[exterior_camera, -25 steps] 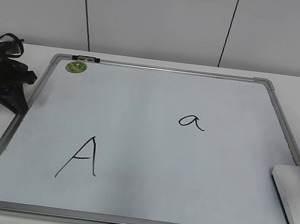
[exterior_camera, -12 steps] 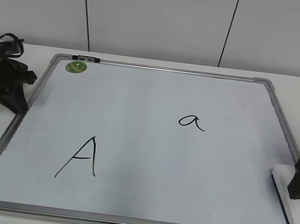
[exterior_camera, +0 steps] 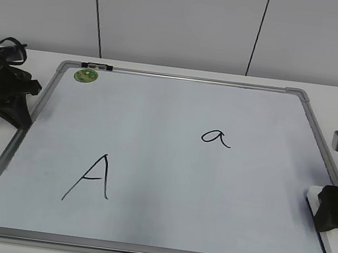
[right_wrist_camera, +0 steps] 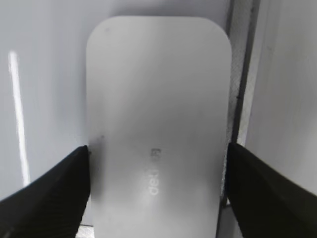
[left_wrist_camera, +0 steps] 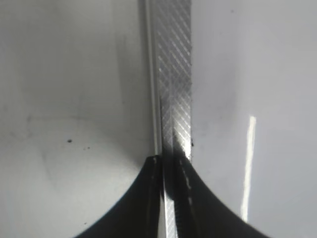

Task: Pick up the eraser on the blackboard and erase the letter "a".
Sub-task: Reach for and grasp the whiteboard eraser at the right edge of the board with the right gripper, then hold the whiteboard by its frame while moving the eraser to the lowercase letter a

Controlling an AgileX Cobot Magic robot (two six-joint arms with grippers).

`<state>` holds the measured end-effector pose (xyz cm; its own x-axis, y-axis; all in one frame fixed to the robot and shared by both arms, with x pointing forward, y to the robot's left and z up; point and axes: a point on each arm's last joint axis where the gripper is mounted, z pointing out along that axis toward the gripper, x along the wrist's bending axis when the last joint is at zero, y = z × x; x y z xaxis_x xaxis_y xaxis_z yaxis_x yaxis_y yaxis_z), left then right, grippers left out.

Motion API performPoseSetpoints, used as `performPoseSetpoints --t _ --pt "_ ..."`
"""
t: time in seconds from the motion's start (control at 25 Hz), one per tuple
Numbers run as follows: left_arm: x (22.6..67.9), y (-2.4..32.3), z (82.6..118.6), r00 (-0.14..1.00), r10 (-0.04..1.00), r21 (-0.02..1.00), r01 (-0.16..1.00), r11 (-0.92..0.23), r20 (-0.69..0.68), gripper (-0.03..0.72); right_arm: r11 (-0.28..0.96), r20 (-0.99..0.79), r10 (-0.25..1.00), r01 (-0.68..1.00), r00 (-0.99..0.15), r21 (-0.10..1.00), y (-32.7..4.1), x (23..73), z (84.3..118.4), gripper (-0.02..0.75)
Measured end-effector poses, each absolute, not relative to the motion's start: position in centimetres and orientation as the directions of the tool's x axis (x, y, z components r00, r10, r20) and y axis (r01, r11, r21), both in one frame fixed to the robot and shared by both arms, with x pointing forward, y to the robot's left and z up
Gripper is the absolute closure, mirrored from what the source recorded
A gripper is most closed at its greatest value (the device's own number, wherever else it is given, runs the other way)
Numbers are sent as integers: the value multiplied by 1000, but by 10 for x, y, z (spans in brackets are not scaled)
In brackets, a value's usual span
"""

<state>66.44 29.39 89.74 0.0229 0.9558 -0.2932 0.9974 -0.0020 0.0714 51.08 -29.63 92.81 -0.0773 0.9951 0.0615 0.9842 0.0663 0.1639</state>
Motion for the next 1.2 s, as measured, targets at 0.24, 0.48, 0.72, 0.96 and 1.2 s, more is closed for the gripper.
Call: performPoseSetpoints --t 0.24,0.48,0.72,0.96,1.2 --pt "664 294 897 23 956 71 997 -2 -293 656 68 60 995 983 -79 168 -296 514 927 187" --pt "664 294 897 23 956 71 997 -2 -293 656 69 62 995 985 -79 156 -296 517 926 197" --pt "664 294 897 23 956 71 997 -2 -293 656 70 65 995 987 -80 148 -296 518 927 197" --pt "664 294 897 23 956 71 997 -2 -293 656 78 75 993 991 -87 113 -296 525 934 197" --pt "664 294 897 23 956 71 997 -2 -293 656 86 84 992 992 -94 91 -295 530 948 197"
